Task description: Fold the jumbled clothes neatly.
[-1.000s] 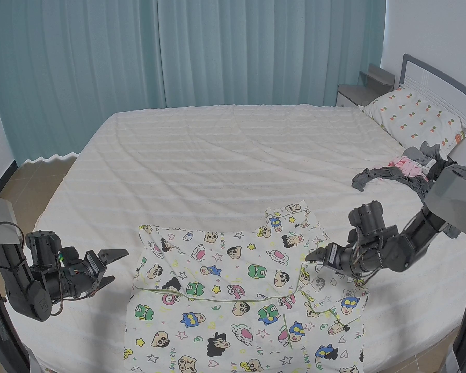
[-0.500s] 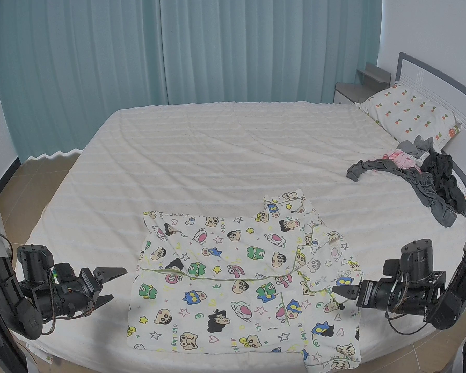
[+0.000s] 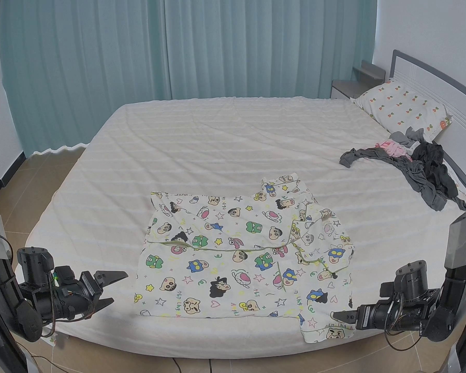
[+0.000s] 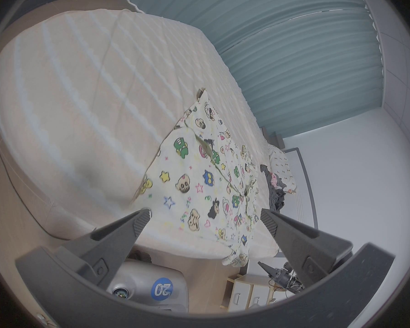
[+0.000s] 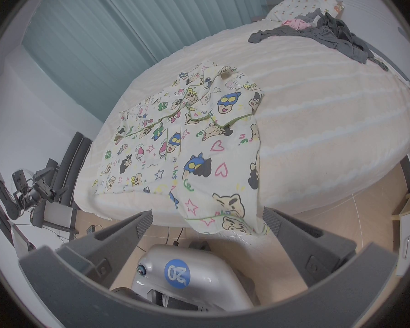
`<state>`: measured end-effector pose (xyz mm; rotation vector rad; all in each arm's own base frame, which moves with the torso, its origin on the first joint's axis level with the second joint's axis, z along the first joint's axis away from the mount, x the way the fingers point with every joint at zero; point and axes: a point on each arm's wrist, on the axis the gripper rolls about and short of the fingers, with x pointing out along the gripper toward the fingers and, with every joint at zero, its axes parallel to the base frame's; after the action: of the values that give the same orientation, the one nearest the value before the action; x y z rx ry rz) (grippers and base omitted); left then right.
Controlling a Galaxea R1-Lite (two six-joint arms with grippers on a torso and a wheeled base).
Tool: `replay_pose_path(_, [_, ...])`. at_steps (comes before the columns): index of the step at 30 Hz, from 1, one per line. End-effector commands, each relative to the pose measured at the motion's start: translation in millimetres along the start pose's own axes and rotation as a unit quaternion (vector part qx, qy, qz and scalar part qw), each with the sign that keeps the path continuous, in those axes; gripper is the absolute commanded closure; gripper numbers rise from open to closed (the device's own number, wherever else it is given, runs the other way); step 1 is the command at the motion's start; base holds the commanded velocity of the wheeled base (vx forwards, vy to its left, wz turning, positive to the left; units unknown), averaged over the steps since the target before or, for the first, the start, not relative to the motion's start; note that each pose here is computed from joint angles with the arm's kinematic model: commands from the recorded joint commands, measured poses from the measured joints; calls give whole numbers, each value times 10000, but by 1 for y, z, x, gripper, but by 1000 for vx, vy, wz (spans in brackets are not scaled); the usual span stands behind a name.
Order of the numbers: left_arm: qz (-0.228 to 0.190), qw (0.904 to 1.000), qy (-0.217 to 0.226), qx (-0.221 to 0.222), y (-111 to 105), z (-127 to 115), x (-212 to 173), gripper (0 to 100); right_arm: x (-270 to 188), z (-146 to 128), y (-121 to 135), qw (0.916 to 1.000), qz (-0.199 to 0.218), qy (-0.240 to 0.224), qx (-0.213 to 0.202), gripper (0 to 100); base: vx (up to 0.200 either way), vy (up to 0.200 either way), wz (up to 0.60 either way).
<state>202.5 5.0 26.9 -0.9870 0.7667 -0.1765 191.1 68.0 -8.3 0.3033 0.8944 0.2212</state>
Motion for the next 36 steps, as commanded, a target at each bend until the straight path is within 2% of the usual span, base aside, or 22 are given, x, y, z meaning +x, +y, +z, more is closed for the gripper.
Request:
replay_pose_path(1, [170, 9996, 156, 135, 9, -5, 4, 0, 20, -11, -17, 9993, -100, 237, -263, 0, 0, 0, 0])
replay_pose_path(4, [311, 9968, 333, 659, 16, -9, 12, 0, 40, -16, -34, 9974, -188, 206, -669, 0, 0, 0, 0])
replay_pose_path(7, [414, 9955, 422, 746, 22, -11, 16, 0, 57, -19, -46, 9944, -280, 301, -978, 0, 0, 0, 0])
replay_pose_path(17, [424, 9954, 422, 750, 24, -10, 20, 0, 83, -4, -54, 9944, 261, -9, -1027, 0, 0, 0, 0])
replay_pose_path(23, [422, 9954, 432, 746, 25, -10, 20, 0, 92, 7, -51, 9929, 403, -174, -1108, 0, 0, 0, 0])
replay_pose_path(29, [427, 9954, 437, 742, 25, -10, 20, 0, 91, 7, -49, 9880, 700, -156, -1368, 0, 0, 0, 0])
replay_pose_path(33, [427, 9954, 437, 742, 25, -10, 20, 0, 92, 7, -48, 9850, 970, -111, -1425, 0, 0, 0, 0])
replay_pose_path(36, [427, 9954, 437, 742, 25, -10, 20, 0, 92, 7, -48, 9844, 1020, -88, -1429, 0, 0, 0, 0])
